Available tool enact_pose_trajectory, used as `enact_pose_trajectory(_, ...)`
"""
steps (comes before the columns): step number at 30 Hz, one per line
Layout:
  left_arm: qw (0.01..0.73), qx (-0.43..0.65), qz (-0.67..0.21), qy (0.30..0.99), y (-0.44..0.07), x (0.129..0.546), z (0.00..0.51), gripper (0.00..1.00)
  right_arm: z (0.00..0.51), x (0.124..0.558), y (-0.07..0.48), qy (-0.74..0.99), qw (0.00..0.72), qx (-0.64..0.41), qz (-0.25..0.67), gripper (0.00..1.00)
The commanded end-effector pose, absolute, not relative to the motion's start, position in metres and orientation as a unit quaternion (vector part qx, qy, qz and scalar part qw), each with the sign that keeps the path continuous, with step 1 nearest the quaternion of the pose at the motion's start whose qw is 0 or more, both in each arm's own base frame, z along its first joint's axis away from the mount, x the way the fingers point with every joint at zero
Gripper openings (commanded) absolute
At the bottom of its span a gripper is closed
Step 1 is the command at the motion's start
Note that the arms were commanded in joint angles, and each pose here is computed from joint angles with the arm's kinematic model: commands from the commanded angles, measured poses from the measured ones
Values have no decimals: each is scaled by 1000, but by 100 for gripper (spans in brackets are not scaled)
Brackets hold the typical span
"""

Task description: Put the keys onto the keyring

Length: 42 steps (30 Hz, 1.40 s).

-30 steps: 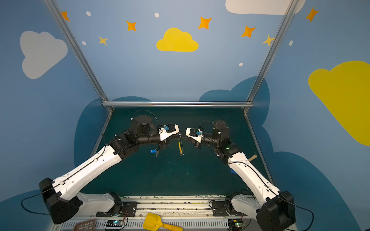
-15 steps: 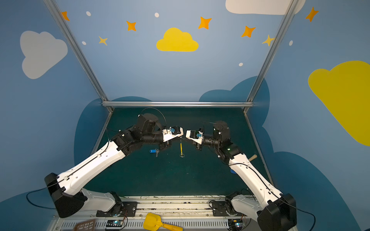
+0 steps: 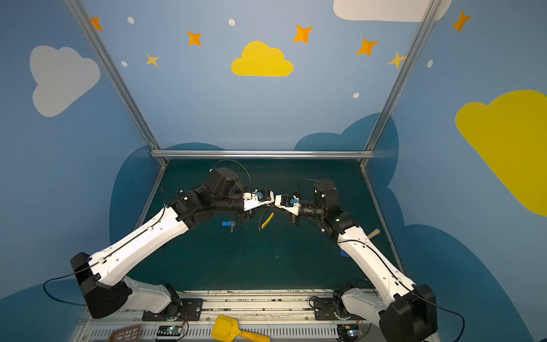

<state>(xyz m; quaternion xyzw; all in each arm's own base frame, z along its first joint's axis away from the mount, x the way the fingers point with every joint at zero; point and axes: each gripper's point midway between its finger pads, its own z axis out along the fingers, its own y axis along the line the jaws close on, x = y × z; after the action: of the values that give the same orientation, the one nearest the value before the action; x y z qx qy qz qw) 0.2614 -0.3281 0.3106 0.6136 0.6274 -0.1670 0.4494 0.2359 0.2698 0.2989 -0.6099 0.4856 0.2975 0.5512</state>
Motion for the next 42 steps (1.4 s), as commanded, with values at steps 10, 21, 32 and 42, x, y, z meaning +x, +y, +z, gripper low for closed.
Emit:
enact_pose_trajectory(10,521,476,-227,671,-288,286,321,34,308,238,270,460,571,-602,317,0)
enact_pose_trajectory(21,465,271,-195,820,-211,343,254,43,296,240,267,449,570,-620,299,0)
enact_pose_trajectory(32,246,53,-129,959,-139,358,129,46,278,240,259,463,564,-633,259,0)
enact_pose_trajectory(42,99,95,-80,987,-138,379,72,41,269,235,257,468,553,-640,255,0)
